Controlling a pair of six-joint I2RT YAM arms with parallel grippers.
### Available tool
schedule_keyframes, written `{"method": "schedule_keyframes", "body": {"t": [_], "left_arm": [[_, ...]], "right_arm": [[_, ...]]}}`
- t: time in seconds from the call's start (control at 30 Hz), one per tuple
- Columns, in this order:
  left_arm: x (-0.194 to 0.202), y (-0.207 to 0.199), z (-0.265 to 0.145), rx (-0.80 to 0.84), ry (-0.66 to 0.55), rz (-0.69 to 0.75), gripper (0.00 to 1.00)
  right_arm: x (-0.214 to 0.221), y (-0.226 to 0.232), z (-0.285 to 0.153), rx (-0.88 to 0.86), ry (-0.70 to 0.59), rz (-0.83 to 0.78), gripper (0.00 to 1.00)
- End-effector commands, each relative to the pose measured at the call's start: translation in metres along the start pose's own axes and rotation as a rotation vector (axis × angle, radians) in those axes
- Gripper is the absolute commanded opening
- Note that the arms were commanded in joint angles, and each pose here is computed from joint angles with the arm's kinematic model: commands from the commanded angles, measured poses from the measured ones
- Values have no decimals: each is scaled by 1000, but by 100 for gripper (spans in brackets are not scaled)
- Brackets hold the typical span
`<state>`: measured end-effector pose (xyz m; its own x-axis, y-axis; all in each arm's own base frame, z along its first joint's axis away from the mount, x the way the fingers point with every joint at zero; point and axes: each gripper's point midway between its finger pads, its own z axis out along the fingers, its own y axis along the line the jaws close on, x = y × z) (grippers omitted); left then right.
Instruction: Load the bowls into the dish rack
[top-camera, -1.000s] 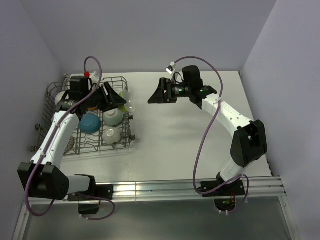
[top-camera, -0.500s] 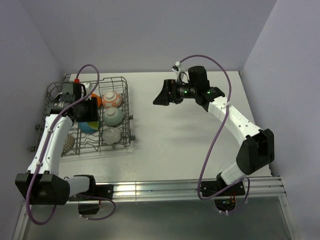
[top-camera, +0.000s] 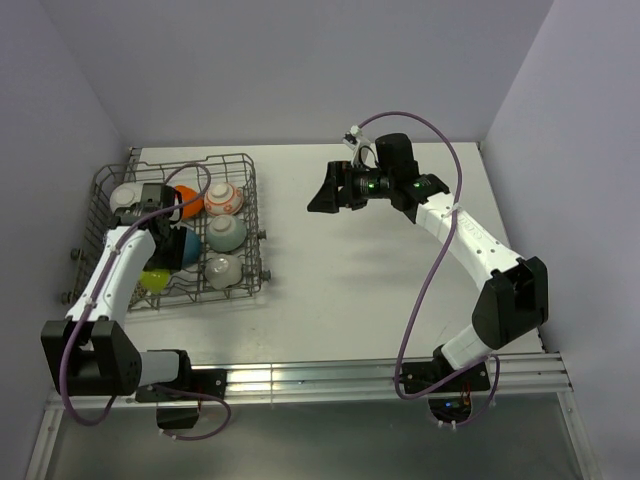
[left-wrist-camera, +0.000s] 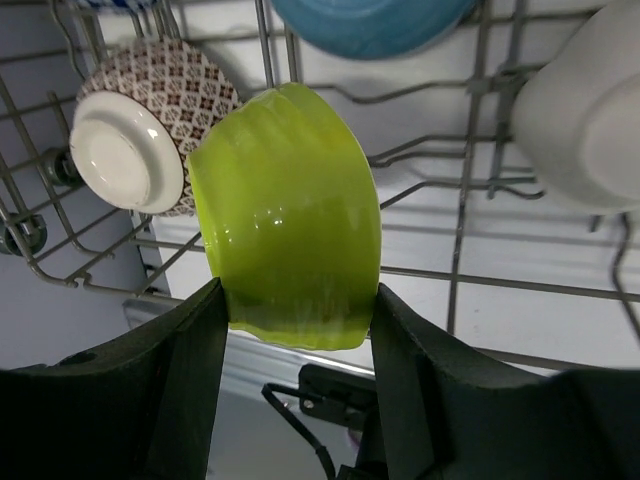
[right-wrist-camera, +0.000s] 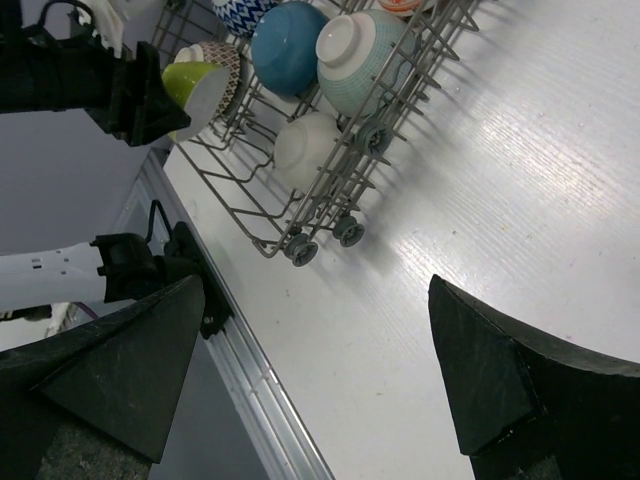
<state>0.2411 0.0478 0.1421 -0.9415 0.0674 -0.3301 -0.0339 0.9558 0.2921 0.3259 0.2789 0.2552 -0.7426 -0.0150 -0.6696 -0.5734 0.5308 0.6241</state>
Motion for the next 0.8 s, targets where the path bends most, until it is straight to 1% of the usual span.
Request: {"method": "schedule_keyframes", "body": {"t": [0.0,0.1,0.2,0.37,0.43,0.47,0.77], "left_arm": [[8,8,6,-58,35,39,0],[12,-3,9,-69,41,87,0],[12,-4,13,-119,36,115,0],[5,3,20,-190,35,114,0],[5,1,23,-197,41,112,0],[2,0,24,-199,30,84,0],[-7,-20,31,-165,21,126,0]], "right_arm": [[-10,0,-6,15,-33,-42,100],[-9,0,-6,19,-32,-40,100],[-11,-1,-6,18,-35,-40,100],[-11,-1,-5,17,-32,-39,100],[-10,-2,-5,18,-30,-40,100],[-10,-2,-5,19,-31,-40,100],[-9,-4,-6,28,-28,-45,100]]}}
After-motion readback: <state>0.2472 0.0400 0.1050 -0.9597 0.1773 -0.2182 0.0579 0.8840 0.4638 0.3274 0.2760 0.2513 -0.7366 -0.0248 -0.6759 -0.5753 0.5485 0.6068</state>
